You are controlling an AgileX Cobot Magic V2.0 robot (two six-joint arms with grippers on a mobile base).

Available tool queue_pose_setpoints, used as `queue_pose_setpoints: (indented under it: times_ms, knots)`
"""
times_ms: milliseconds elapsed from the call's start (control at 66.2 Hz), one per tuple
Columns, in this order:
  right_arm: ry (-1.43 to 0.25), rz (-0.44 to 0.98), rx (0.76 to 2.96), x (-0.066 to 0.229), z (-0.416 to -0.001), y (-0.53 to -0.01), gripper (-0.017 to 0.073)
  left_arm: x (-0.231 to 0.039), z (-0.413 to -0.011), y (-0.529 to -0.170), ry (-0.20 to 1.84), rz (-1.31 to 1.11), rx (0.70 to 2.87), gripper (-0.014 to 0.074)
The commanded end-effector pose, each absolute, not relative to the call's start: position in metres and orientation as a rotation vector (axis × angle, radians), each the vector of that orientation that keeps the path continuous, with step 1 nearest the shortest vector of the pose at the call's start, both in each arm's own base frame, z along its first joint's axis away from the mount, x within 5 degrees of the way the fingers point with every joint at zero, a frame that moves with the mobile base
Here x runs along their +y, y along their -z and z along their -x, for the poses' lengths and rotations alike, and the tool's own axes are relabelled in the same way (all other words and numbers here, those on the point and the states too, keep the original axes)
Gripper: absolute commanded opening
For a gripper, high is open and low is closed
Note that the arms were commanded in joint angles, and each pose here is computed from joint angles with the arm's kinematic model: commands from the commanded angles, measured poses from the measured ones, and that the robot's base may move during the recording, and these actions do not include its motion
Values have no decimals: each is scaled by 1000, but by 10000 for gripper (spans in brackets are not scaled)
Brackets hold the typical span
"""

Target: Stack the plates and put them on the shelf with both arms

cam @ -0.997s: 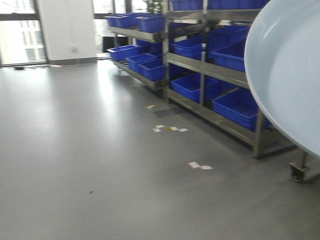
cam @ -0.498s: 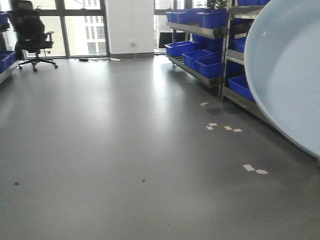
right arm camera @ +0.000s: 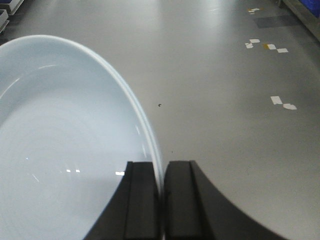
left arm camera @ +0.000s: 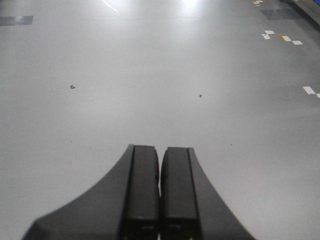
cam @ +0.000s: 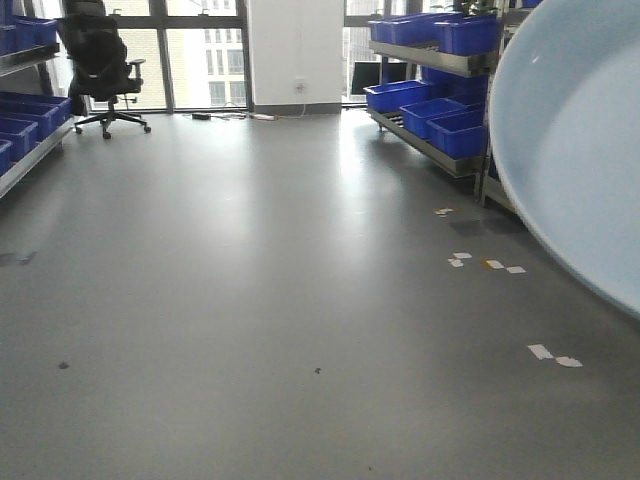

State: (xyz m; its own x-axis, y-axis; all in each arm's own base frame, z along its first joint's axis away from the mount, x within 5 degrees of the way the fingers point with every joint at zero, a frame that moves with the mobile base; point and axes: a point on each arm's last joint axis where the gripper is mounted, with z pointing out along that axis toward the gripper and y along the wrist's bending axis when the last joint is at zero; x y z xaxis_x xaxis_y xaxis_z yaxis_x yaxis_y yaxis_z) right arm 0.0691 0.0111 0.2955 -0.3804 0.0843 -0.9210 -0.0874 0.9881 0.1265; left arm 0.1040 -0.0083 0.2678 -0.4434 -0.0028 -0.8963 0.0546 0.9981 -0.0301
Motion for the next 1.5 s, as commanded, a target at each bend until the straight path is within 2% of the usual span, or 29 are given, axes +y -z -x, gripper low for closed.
queue_pose_setpoints:
  times_ms: [0,1480]
  knots:
    - [-185,-15,1831,10,-71,-313,50,-10,-108,-284,95,-35,1925,88]
    - [-185,-15,1831,10,-71,-313,50,-10,-108,-284,95,-35,1925,88]
